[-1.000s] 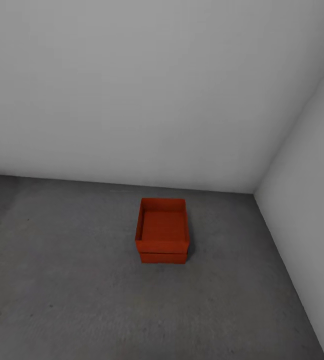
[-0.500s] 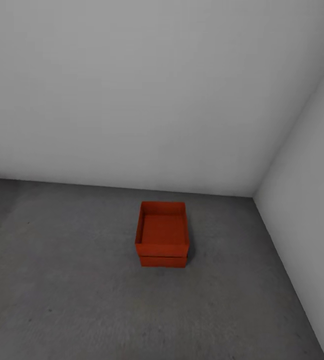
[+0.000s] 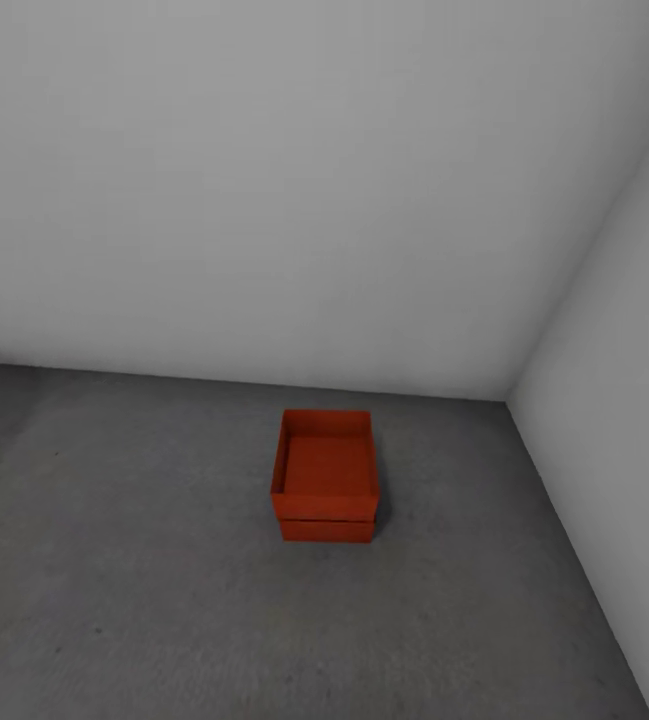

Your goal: Move the two storage containers from the living room to the garage. In the garage, place one container on the floor and stack the other container on top of it (either order is fine).

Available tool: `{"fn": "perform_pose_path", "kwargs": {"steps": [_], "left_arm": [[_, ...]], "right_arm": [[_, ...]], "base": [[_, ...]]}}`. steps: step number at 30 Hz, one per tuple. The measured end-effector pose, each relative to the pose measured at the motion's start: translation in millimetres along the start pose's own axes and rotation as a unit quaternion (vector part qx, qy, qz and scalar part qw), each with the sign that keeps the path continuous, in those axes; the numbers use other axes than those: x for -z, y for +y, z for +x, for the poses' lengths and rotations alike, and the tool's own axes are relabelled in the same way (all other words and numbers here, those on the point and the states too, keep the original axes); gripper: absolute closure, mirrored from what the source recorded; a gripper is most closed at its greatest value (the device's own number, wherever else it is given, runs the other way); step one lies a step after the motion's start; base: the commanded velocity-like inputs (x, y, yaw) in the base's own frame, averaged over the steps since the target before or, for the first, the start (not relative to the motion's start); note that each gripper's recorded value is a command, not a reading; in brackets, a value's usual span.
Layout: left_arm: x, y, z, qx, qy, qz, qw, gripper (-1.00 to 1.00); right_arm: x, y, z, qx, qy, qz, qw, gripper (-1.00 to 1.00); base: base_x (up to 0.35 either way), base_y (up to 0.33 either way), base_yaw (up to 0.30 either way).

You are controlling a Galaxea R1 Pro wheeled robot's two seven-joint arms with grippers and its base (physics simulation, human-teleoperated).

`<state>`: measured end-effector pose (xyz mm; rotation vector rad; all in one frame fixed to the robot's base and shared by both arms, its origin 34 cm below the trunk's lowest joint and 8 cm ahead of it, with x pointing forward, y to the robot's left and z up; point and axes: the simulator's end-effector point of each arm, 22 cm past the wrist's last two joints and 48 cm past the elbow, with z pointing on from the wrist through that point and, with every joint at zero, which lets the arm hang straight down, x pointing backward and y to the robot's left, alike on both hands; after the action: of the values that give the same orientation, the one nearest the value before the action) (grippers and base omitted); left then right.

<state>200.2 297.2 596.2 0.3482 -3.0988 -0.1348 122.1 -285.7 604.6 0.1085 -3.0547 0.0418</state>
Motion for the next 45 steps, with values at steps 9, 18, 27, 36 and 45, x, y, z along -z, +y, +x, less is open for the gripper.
{"fn": "perform_pose_path", "kwargs": {"steps": [9,18,27,36,45], "left_arm": [[1.6,-1.9,-12.8,-0.002,-0.015,0.003,0.9999,-1.00],[3.3,-2.3,-17.3,-0.002,-0.021,0.004,0.9998,-1.00],[5.1,-3.9,-23.3,0.000,-0.028,0.006,0.9996,-1.00],[6.9,-4.9,-29.4,-0.001,-0.036,0.007,0.9993,-1.00],[8.7,-6.0,-34.4,0.000,-0.042,0.009,0.9991,-1.00]], "right_arm": [[0.7,1.0,-6.0,0.000,-0.008,0.000,1.0000,-1.00],[1.7,-2.7,-15.5,-0.002,-0.023,0.002,0.9997,-1.00],[2.9,-1.4,-26.2,-0.003,-0.042,0.004,0.9991,-1.00],[4.0,-3.0,-31.5,-0.007,-0.048,0.008,0.9988,-1.00],[5.0,-2.8,-25.6,-0.007,-0.047,0.010,0.9988,-1.00]], "base": [[0.000,0.000,0.000],[0.000,0.000,0.000],[0.000,0.000,0.000],[0.000,0.000,0.000],[0.000,0.000,0.000]]}}
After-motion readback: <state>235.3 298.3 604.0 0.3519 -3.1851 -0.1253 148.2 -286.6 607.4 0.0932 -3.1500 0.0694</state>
